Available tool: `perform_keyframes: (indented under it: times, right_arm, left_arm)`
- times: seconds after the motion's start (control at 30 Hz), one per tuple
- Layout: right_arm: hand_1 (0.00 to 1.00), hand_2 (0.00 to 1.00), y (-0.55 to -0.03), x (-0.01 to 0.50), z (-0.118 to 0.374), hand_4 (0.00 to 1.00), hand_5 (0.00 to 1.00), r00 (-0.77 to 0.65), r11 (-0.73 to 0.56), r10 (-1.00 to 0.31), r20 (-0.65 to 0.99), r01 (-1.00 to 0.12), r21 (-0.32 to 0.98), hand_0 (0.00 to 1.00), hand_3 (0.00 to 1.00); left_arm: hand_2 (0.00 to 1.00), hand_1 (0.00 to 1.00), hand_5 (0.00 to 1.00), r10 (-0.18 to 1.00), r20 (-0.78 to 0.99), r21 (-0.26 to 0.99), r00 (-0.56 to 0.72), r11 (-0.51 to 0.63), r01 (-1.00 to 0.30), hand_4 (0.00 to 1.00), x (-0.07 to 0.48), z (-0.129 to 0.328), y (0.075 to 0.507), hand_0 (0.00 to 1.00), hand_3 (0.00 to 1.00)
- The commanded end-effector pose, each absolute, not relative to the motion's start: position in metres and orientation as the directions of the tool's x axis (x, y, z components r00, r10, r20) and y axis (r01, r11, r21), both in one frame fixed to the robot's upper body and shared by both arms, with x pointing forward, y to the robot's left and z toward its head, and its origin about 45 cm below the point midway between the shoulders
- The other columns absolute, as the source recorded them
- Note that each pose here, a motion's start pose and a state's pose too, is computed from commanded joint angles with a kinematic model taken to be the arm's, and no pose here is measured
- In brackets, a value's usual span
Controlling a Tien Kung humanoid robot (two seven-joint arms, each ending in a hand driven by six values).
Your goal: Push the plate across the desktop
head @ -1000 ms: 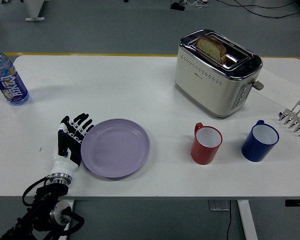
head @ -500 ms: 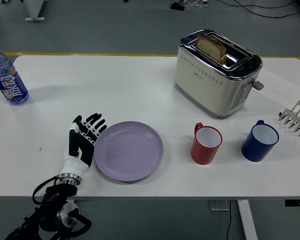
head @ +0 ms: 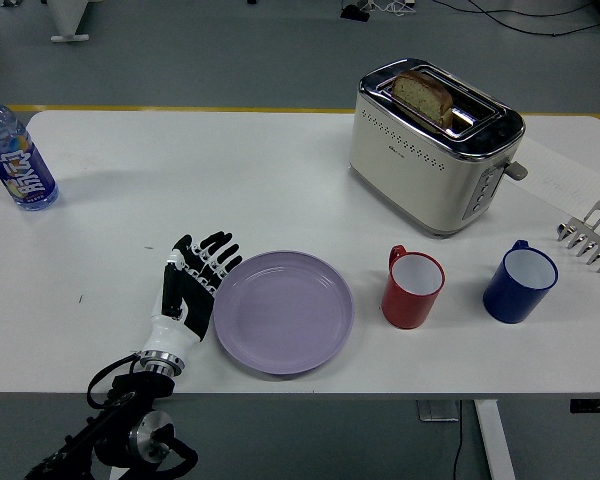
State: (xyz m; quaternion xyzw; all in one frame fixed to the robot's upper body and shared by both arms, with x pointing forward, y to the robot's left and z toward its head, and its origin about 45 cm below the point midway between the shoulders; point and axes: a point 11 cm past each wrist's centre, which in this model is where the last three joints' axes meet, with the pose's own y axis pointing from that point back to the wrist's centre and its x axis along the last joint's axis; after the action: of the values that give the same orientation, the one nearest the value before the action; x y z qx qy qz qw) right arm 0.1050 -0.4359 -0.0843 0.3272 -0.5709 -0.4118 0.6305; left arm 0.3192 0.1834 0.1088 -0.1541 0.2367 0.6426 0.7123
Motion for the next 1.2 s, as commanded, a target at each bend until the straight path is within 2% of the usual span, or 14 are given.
perform_keyframes:
  times: [0.47,0.77,1.07,1.1,1.2]
  right_arm:
    - [0.555,0.693,-0.436,0.105,-0.084,0.337,0.315,0.01,0.447,-0.893,0.451,0.144,0.883,0.567,0.612]
    - [0.555,0.693,-0.436,0.105,-0.084,0.338,0.316,0.009,0.446,-0.893,0.45,0.146,0.883,0.567,0.611]
    - [0.555,0.692,-0.436,0.1,-0.085,0.337,0.316,0.01,0.445,-0.894,0.449,0.155,0.882,0.566,0.611]
    - [0.555,0.692,-0.436,0.1,-0.085,0.337,0.316,0.01,0.444,-0.894,0.449,0.156,0.882,0.566,0.611]
    - [0.555,0.692,-0.436,0.099,-0.086,0.337,0.316,0.009,0.444,-0.894,0.448,0.158,0.882,0.566,0.611]
  left_arm:
    - [0.773,0.769,0.998,0.833,-0.545,0.094,0.099,0.178,-0.979,0.51,0.314,0.107,0.167,0.748,0.605]
    - [0.771,0.768,0.998,0.837,-0.544,0.069,0.056,0.111,-0.991,0.508,0.323,0.115,0.185,0.746,0.605]
    - [0.77,0.767,0.998,0.889,-0.455,0.064,-0.054,-0.028,-0.998,0.508,0.337,0.126,0.227,0.745,0.604]
    - [0.718,0.724,0.998,0.895,-0.44,0.07,-0.068,-0.041,-0.997,0.508,0.338,0.126,0.233,0.713,0.591]
    - [0.718,0.724,0.998,0.912,-0.399,0.097,-0.095,-0.061,-0.993,0.508,0.341,0.127,0.249,0.713,0.591]
